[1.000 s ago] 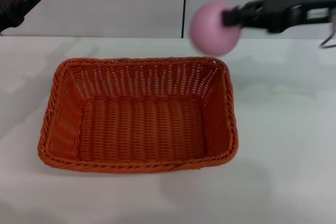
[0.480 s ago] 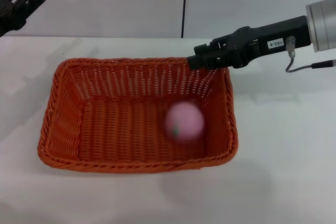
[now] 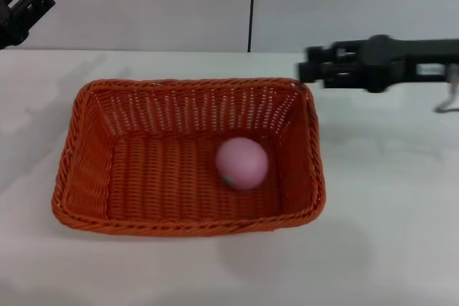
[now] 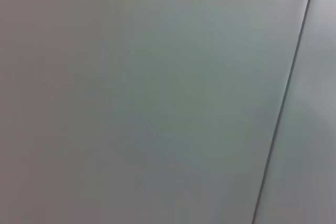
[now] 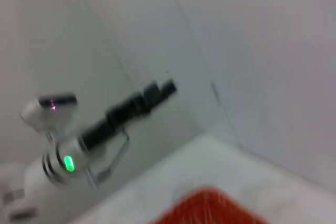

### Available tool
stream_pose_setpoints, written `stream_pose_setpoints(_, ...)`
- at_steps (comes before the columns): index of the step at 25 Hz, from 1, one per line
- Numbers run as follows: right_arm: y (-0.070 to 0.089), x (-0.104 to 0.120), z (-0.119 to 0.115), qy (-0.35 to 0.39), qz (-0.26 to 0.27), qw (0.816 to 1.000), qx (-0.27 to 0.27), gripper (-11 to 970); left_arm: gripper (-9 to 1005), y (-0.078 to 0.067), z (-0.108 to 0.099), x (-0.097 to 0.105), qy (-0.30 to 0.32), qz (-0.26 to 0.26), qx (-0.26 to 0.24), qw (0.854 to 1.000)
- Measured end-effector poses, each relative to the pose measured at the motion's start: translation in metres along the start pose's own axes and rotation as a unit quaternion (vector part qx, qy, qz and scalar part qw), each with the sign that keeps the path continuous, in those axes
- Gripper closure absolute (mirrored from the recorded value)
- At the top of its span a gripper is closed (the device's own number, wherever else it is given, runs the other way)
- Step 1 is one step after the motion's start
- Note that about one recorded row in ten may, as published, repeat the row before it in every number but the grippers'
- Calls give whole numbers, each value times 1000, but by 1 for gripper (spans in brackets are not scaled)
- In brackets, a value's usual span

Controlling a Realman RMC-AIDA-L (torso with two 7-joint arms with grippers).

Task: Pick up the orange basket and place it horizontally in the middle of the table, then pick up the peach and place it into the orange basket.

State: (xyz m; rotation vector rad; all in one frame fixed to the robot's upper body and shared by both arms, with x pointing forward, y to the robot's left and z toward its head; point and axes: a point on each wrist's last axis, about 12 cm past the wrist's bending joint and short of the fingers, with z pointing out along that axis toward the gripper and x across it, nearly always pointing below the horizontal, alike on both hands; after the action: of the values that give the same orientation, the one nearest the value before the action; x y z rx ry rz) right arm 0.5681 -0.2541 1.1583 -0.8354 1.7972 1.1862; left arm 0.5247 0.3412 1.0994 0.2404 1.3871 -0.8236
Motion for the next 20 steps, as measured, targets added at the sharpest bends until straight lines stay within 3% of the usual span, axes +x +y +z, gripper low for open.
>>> stream_pose_setpoints(1,0,0,0,0,0,1000,0,395,329,0,-2,0,-2,-1,-2,1000)
stream_pose_setpoints(3,2,12,-23,-55,-7,998,15,395,329,0,-4,0,-6,-1,-4,1000)
stream_pose_setpoints(5,4,36,-60,-141,-16,988,61,395,329,0,-4,0,-6,-1,-4,1000)
stream_pose_setpoints(6,4,36,-60,-141,-16,988,61,395,329,-1,-6,1,-16,-2,-8,1000)
stream_pose_setpoints(9,6,69,-96,-225,-28,965,135,395,329,-3,-7,4,-27,-1,-9,1000)
stream_pose_setpoints(12,9,98,-118,-291,-38,934,206,394,329,-4,-8,6,-35,4,-14,999)
stream_pose_setpoints(16,13,128,-124,-346,-59,891,287,394,329,-6,-10,13,-47,1,-23,999)
stream_pose_setpoints(20,15,138,-119,-364,-96,862,338,394,329,-8,-11,13,-55,0,-21,998)
